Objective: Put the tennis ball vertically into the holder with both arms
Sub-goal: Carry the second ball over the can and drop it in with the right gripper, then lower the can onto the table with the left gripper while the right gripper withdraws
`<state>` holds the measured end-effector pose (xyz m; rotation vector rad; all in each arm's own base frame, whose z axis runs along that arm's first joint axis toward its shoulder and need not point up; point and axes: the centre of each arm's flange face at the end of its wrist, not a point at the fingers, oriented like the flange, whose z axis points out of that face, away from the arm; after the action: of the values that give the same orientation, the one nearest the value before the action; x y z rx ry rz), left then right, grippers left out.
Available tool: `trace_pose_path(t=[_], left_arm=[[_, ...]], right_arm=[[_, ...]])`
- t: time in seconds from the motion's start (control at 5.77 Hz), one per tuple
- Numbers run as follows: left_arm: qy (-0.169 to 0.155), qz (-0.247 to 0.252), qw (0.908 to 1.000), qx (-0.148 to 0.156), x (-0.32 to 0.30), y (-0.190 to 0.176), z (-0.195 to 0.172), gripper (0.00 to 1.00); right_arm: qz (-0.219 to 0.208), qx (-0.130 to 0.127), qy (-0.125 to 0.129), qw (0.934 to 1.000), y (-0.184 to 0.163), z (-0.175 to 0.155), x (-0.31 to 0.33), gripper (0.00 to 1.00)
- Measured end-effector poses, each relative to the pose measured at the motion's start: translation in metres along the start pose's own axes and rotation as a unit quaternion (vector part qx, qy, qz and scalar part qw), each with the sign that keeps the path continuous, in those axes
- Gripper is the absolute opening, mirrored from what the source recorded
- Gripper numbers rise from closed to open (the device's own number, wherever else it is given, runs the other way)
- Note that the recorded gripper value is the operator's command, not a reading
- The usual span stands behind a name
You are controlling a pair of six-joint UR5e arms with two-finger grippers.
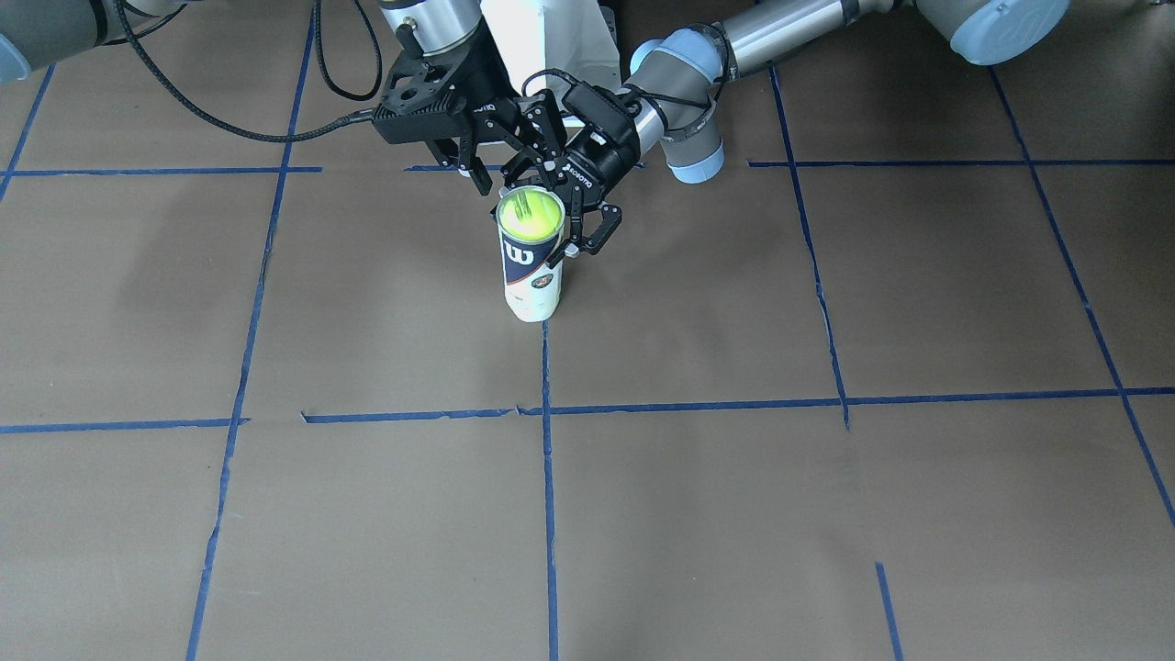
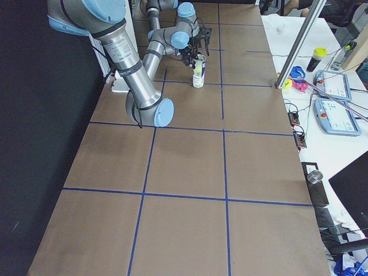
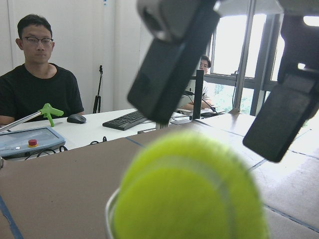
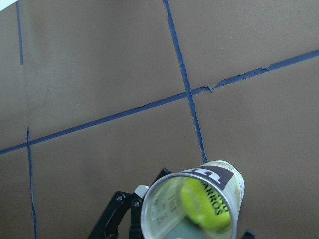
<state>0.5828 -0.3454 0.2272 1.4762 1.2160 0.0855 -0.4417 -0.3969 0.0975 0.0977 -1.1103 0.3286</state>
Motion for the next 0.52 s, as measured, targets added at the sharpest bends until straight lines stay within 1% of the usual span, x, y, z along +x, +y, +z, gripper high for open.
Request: trace_pose_path(t=[0.35, 0.52], left_arm=[[0.000, 0.000, 1.0000, 0.000, 0.0002, -0.0002, 0.0001, 0.96], [0.000, -0.001, 1.0000, 0.000, 0.0002, -0.0002, 0.0001, 0.96]], right_arm=[[0.000, 0.000, 0.000, 1.0000, 0.0000, -0.0001, -0.0002, 0.87], [-0.001, 0.000, -0.001, 1.0000, 0.0002, -0.0008, -0.0004, 0.92]])
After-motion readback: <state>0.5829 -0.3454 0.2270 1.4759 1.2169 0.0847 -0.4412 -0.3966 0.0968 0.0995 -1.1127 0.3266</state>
